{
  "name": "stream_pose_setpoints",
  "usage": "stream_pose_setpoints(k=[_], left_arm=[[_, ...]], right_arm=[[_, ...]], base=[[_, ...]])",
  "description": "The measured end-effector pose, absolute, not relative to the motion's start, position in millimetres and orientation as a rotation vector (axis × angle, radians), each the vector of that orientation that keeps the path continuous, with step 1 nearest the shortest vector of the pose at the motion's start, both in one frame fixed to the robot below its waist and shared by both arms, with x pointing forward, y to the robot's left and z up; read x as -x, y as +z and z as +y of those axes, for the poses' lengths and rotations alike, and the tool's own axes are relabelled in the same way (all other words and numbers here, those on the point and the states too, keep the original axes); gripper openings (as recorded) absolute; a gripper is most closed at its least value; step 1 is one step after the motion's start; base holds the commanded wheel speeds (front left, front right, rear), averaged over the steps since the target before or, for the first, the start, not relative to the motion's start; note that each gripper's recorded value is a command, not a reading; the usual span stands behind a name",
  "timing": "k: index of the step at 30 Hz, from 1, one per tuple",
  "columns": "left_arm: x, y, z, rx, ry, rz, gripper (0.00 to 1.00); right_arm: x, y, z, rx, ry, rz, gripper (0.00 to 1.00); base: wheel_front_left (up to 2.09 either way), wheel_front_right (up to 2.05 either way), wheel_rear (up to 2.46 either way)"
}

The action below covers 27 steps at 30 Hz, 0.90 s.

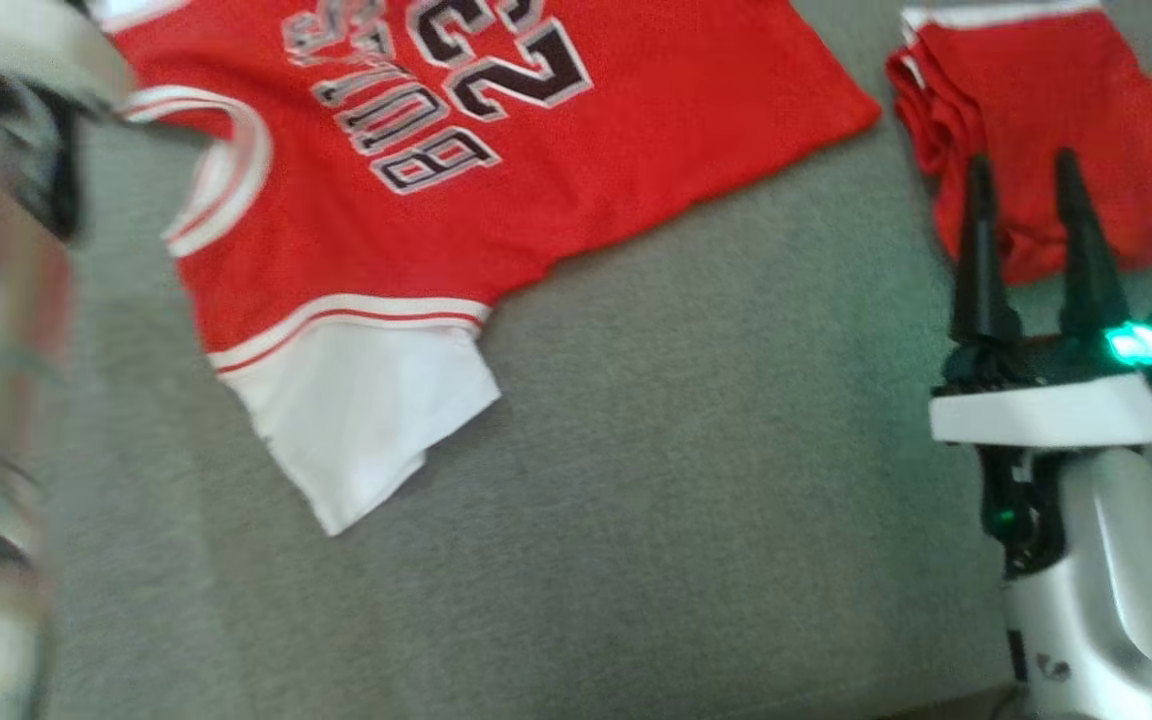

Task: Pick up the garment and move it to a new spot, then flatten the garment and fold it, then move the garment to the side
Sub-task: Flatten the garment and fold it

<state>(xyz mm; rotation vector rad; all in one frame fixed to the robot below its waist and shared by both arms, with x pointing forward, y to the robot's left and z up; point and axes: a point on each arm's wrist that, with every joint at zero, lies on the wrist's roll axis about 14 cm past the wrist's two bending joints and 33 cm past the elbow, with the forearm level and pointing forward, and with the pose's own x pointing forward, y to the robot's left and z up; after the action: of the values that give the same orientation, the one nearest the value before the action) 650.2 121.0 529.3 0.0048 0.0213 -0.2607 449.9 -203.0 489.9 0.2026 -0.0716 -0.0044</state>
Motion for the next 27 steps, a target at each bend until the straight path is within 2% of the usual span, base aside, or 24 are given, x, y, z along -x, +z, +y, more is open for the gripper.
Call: stream_pose_setpoints(k=[4, 14, 21, 27], left_arm=[[-595, 518, 119, 0.114, -0.267, 0.049, 1.0], [-468, 500, 130, 0.199, -0.226, 0.043, 1.0], [-412, 485, 134, 0.259, -0.162, 0.056, 1.0], [-398, 474, 134, 0.284, -0.132, 0.083, 1.0]], right_arm=[[-443, 501, -201, -0.208, -0.006, -0.1, 1.0], [-420, 515, -163, -0.198, 0.099, -0.112, 1.0], [-410, 523, -141, -0.213, 0.16, -0.125, 1.0], [-406, 523, -128, -0.229, 0.198, -0.118, 1.0]], base=[[0.0, 0.0, 0.0], [0.0, 0.0, 0.0], [0.0, 0.0, 0.0], [0.0, 0.0, 0.0]])
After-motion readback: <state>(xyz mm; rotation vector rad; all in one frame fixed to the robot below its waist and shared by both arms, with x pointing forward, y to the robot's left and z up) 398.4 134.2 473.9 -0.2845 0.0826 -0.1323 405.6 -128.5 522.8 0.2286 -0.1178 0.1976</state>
